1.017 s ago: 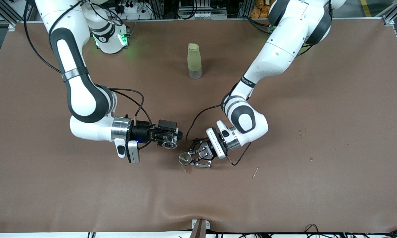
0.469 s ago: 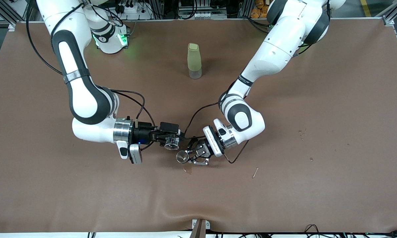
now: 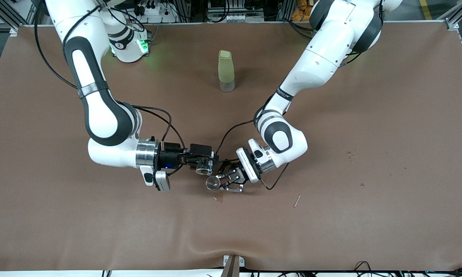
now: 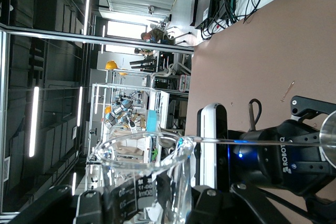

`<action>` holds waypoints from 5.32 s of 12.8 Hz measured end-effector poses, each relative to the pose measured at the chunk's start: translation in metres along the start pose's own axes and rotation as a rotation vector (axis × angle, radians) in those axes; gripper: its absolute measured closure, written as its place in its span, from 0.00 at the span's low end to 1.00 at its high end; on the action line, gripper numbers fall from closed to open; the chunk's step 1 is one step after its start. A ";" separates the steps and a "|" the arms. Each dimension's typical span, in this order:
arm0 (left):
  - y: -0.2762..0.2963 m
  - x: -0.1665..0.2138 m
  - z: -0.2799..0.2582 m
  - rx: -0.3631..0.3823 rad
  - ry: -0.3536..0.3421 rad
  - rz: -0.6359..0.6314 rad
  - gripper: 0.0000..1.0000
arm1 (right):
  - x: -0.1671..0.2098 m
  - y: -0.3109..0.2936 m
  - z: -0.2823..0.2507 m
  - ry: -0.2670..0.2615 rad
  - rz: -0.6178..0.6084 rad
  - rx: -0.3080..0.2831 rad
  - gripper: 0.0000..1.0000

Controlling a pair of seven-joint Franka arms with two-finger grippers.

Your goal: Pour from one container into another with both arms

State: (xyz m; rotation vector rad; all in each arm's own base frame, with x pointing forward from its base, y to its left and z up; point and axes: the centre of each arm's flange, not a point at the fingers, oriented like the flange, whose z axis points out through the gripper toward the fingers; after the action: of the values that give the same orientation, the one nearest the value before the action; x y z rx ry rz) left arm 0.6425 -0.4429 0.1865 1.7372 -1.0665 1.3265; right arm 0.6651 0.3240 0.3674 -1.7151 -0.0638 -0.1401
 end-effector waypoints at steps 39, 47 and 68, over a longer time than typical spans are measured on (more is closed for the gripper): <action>-0.013 0.002 -0.007 0.023 0.008 -0.001 0.79 | -0.002 0.044 0.023 0.194 0.301 0.170 0.88; -0.024 0.002 -0.013 0.034 0.016 -0.015 0.79 | -0.001 0.050 0.019 0.210 0.310 0.173 0.88; -0.257 -0.117 -0.456 -0.423 -0.007 -0.030 0.79 | 0.022 0.224 -0.421 0.038 -0.940 -0.352 0.88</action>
State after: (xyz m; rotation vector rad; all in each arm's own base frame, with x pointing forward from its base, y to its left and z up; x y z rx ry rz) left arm 0.6774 0.0920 0.1689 1.4348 -1.2173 0.9885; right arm 0.6910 -0.1258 0.2111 -1.9040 -0.8606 -0.9189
